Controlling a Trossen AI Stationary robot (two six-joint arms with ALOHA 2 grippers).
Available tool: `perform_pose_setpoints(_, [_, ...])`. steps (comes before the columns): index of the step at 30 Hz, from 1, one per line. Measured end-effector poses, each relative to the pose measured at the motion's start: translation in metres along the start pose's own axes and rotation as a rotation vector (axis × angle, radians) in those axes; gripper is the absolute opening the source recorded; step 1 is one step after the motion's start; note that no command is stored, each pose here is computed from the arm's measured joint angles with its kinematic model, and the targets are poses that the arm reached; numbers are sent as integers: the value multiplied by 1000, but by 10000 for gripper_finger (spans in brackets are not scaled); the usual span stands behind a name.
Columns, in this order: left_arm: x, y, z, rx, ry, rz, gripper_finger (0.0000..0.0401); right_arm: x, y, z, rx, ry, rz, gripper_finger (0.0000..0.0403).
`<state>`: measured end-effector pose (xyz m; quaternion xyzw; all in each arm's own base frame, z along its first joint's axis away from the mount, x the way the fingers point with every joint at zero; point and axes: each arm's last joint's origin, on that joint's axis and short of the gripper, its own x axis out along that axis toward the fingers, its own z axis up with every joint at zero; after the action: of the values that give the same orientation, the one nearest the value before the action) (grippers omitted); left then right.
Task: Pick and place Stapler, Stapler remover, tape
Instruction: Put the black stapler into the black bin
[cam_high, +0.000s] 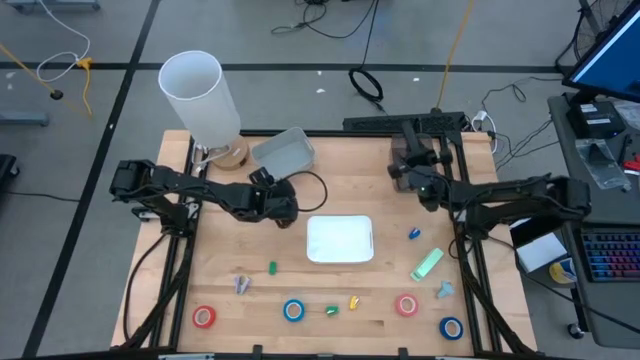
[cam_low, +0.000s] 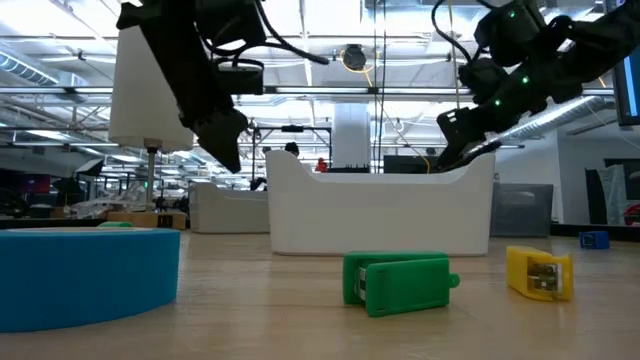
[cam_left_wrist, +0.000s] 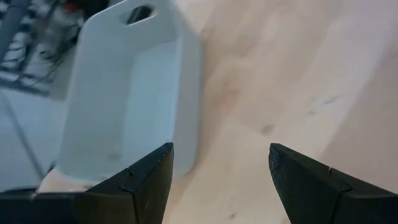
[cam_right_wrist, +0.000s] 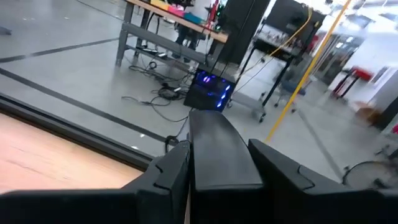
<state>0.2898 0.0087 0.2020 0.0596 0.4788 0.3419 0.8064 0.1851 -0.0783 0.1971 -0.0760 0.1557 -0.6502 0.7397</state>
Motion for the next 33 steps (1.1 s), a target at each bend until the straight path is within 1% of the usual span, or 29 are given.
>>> perform_pose_setpoints(4, [0,-4,5,25,-31,-73,265,10,-4,-6,61,45,40,132])
perform_pose_setpoints(6, [0,-4,6,31,-34,-93,266,14,-6,-9,79,72,44,132])
perform_pose_setpoints(13, [0,-5,6,33,-29,-113,260,17,-9,-19,107,139,18,130])
perform_pose_setpoints(19, [0,-5,5,34,-29,-113,268,16,-9,-25,140,181,43,130])
perform_pose_setpoints(25, [0,-5,5,34,-29,-113,269,15,-9,-19,142,154,73,129])
perform_pose_setpoints(30, [0,-5,6,33,-29,-113,269,8,-7,-11,156,101,115,129])
perform_pose_setpoints(33, [0,-5,6,32,-31,-114,269,1,-8,-7,152,76,116,129])
